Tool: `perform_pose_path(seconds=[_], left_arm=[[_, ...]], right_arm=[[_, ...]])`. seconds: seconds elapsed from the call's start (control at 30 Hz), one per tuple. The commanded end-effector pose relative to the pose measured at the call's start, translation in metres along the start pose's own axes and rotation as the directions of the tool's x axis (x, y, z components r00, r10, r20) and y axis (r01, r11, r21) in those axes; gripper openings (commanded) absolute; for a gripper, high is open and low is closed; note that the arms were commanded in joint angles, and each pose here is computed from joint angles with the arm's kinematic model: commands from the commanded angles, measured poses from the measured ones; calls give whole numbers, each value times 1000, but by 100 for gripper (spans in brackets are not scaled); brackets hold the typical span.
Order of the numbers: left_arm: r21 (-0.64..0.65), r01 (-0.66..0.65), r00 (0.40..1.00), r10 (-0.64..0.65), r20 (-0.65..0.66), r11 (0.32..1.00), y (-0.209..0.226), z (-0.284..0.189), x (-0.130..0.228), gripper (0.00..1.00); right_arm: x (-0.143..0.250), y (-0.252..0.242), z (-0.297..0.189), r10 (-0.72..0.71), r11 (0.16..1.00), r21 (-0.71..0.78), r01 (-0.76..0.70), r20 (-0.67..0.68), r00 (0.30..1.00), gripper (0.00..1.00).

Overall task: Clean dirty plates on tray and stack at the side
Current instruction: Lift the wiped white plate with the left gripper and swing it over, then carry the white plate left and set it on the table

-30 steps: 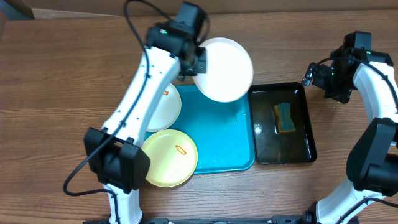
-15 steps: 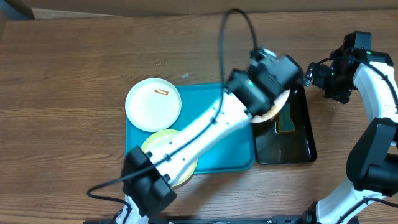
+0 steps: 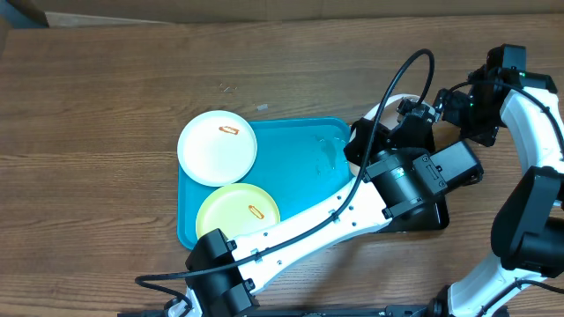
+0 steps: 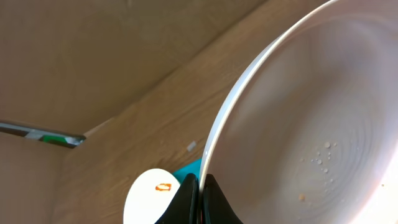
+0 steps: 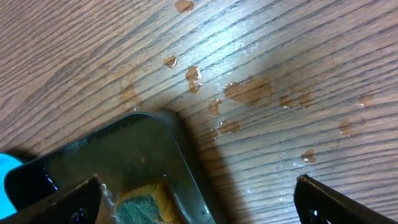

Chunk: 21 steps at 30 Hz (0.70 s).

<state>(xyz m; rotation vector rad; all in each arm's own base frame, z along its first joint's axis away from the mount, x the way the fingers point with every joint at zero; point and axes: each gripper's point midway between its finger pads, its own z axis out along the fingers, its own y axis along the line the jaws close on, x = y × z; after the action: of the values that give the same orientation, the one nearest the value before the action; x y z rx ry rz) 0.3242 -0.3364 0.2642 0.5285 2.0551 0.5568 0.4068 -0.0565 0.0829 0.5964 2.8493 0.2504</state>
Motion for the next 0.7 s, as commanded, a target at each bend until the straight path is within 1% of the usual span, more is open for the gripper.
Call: perform_pose_path(seconds=[0.0, 0.1, 0.13, 0.2, 0.3, 0.37, 0.47, 0.57, 0.67], left_arm=[[-56, 28, 999, -27, 30, 998, 11, 0, -9, 4], [-43, 30, 999, -29, 23, 999, 9, 1, -8, 4], [-18, 31, 999, -31, 9, 999, 6, 2, -6, 4], [40, 38, 999, -37, -27, 998, -2, 7, -1, 4], [175, 72, 991, -50, -128, 982, -16, 20, 12, 4], [293, 122, 974, -57, -221, 948, -27, 28, 23, 4], [438, 242, 927, -73, -368, 866, -36, 39, 37, 4], [499, 361, 871, -94, -481, 788, -29, 54, 45, 4], [490, 494, 787, -130, -604, 718, -3, 77, 59, 4]], right_arm=[[-4, 2, -3, -3, 1000, -4, 3, 14, 1000, 100], [-4, 2, -3, -3, 1000, -4, 3, 14, 1000, 100], [-4, 2, -3, -3, 1000, -4, 3, 14, 1000, 100], [-4, 2, -3, -3, 1000, -4, 3, 14, 1000, 100], [-4, 2, -3, -3, 1000, -4, 3, 14, 1000, 100], [-4, 2, -3, -3, 1000, -4, 3, 14, 1000, 100], [-4, 2, -3, -3, 1000, -4, 3, 14, 1000, 100], [-4, 2, -3, -3, 1000, -4, 3, 14, 1000, 100], [-4, 2, -3, -3, 1000, -4, 3, 14, 1000, 100]])
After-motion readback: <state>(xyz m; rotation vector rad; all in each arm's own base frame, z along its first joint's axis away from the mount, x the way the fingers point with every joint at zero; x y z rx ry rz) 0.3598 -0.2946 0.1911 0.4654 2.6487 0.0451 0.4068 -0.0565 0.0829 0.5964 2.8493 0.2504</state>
